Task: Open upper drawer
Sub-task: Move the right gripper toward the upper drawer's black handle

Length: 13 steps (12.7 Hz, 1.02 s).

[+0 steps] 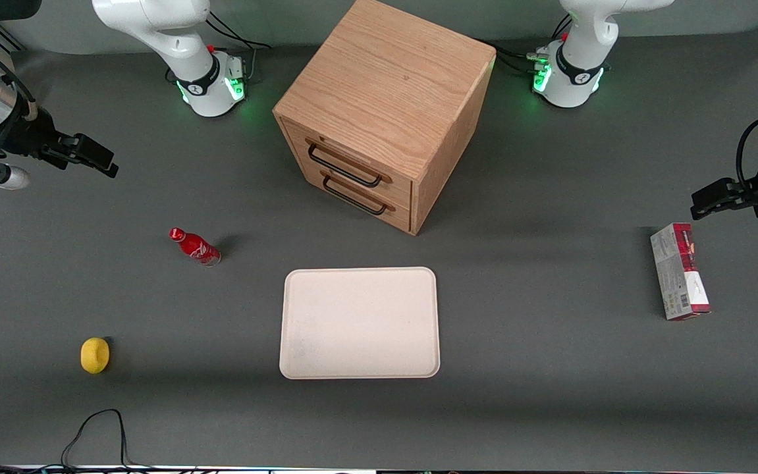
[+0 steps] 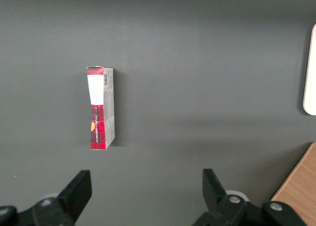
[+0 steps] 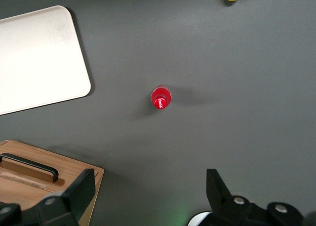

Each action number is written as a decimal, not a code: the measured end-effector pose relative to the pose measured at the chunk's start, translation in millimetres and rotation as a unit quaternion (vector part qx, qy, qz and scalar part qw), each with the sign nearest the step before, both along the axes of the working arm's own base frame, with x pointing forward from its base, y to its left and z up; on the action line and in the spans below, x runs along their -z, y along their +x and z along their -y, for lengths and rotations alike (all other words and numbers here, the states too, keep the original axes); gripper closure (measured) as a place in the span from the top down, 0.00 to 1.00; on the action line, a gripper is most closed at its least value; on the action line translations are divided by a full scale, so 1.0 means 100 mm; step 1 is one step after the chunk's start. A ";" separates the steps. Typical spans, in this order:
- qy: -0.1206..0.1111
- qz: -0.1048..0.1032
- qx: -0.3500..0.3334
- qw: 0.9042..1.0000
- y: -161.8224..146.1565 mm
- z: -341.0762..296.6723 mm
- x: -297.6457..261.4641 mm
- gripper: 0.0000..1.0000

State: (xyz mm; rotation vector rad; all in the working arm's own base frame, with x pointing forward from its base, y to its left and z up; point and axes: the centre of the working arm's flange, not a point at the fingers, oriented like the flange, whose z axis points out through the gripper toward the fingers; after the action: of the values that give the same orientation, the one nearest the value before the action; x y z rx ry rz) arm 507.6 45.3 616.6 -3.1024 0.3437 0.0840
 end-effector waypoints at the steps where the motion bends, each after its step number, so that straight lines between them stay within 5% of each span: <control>1: 0.000 0.000 0.000 1.000 0.00 0.00 0.00 1.00; 5: 0.001 0.003 -0.015 1.000 0.12 -0.06 -0.01 1.00; 7: 0.005 0.007 -0.083 0.997 0.29 -0.34 0.00 1.00; 11: 0.015 0.008 -0.207 0.978 0.39 -1.37 0.08 1.00; 13: 0.016 0.000 -0.277 0.961 0.26 -1.92 0.15 1.00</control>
State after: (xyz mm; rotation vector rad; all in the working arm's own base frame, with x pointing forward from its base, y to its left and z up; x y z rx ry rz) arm 533.4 237.1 601.2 -3.0605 -0.5290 0.0929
